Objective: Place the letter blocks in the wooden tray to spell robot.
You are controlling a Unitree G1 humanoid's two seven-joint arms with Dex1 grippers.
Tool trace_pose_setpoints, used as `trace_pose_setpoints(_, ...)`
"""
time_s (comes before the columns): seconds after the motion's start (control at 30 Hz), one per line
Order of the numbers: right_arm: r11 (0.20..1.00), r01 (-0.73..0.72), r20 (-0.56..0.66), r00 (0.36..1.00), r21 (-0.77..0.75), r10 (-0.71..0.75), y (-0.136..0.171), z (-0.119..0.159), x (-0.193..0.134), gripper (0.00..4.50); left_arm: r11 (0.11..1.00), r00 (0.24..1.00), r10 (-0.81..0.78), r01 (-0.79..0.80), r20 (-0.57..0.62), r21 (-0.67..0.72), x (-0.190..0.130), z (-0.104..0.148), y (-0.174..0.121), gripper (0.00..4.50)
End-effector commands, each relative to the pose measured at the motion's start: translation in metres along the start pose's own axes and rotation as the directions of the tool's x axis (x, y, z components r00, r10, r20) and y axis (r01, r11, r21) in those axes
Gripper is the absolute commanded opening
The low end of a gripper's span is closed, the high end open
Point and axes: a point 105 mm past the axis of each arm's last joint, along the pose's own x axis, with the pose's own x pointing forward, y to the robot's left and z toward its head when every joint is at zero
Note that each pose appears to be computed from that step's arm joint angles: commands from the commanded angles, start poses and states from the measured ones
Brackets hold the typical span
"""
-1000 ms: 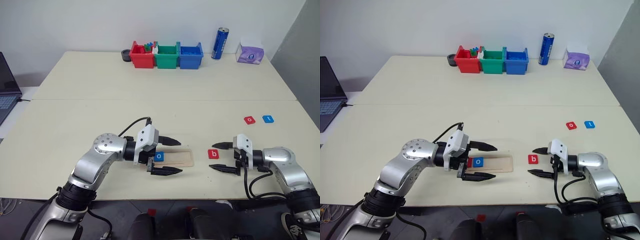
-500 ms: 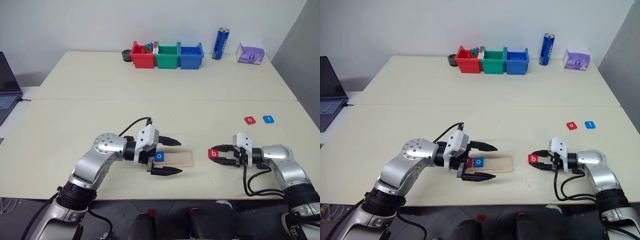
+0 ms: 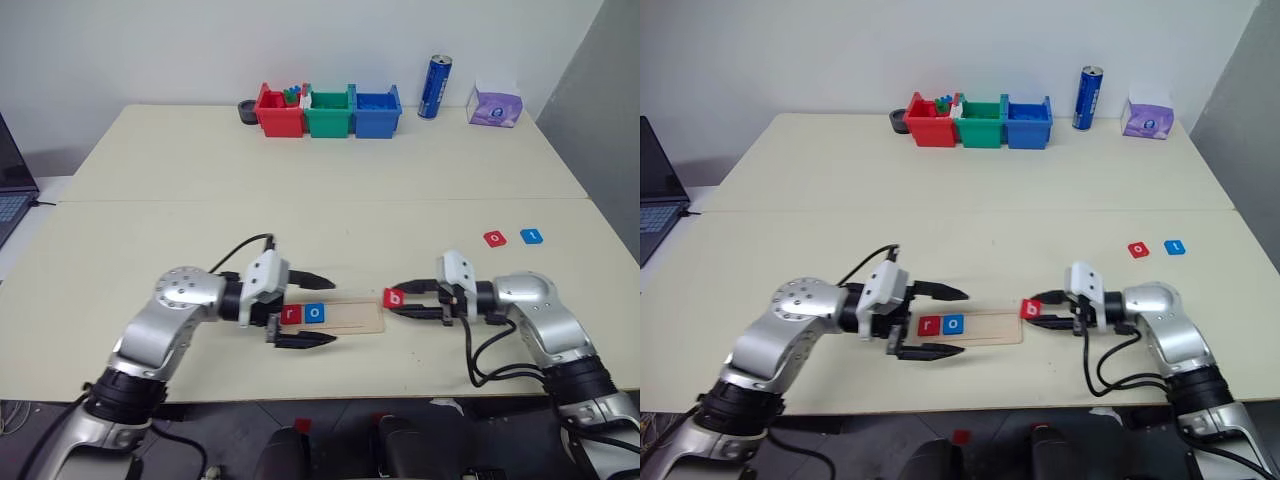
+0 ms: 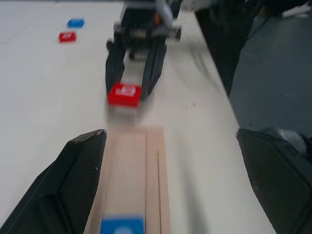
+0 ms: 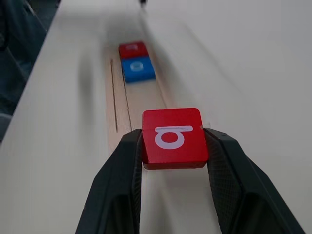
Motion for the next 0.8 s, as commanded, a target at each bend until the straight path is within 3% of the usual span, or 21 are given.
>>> trace_pose_setpoints(0.03,0.998,-0.044,0.036,0.998,-0.041,0.045,0.004,0.020,0.017,1.47,0.999,0.999,0.037,-0.037,0.014,0.035,-0.012,0.005,0.000,4.50)
trace_pose_setpoints(0.3,0.990,-0.124,0.002,0.992,-0.065,0.125,0.013,0.018,0.042,1.47,0.993,0.993,0.113,-0.112,-0.016,0.034,-0.032,-0.003,0.005,4.50)
trace_pose_setpoints(0.8,0.993,-0.102,-0.044,0.994,-0.052,0.099,0.005,0.003,0.055,1.47,0.994,0.995,0.098,-0.098,0.003,0.044,-0.022,0.003,0.002,4.50)
